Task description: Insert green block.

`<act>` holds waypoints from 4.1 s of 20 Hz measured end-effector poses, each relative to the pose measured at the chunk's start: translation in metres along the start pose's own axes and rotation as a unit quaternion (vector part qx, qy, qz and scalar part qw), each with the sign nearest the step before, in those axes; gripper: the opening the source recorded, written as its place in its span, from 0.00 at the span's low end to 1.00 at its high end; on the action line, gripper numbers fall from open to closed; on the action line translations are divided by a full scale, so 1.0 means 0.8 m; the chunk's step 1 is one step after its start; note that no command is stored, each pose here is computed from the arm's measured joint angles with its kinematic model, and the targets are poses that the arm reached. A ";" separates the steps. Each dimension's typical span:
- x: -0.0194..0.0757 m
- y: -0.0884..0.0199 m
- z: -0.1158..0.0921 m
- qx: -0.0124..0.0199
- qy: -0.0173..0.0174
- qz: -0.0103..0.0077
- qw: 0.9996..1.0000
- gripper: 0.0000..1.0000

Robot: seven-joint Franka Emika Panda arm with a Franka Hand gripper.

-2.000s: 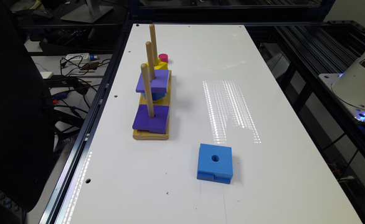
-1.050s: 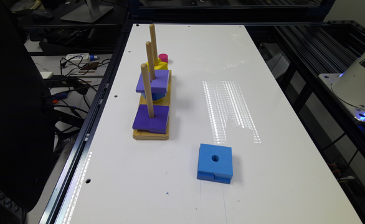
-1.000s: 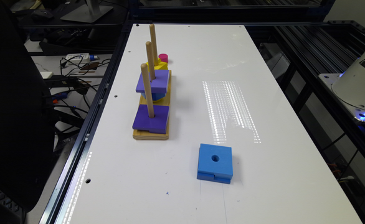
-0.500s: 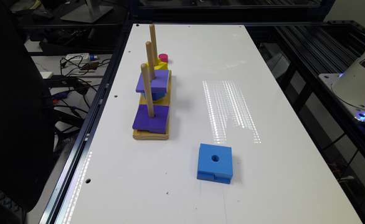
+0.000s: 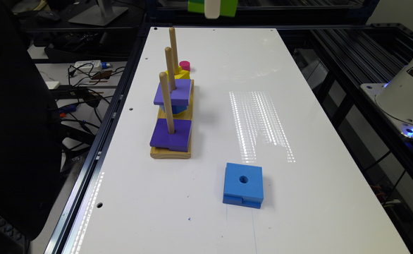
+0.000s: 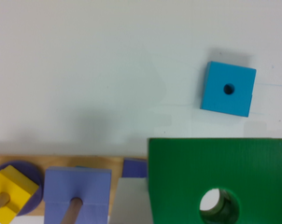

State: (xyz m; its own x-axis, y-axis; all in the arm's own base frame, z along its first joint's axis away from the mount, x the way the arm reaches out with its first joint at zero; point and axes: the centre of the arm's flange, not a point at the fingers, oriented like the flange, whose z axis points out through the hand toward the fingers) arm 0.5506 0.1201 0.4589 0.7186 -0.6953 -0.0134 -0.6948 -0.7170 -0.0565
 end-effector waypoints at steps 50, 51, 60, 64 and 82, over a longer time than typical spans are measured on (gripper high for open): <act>0.035 -0.040 0.097 0.012 -0.002 -0.006 1.000 0.00; 0.035 -0.040 0.097 0.011 -0.002 -0.006 1.000 0.00; 0.035 -0.040 0.097 0.011 -0.002 -0.006 1.000 0.00; 0.040 -0.037 0.097 0.011 -0.001 -0.004 1.000 0.00; 0.058 -0.025 0.096 0.012 0.000 0.000 1.000 0.00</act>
State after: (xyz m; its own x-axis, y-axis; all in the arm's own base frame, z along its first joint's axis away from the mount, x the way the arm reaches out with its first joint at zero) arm 0.5999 0.1057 0.3830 0.7189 -0.6950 -0.0132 -0.6936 -0.7159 -0.0797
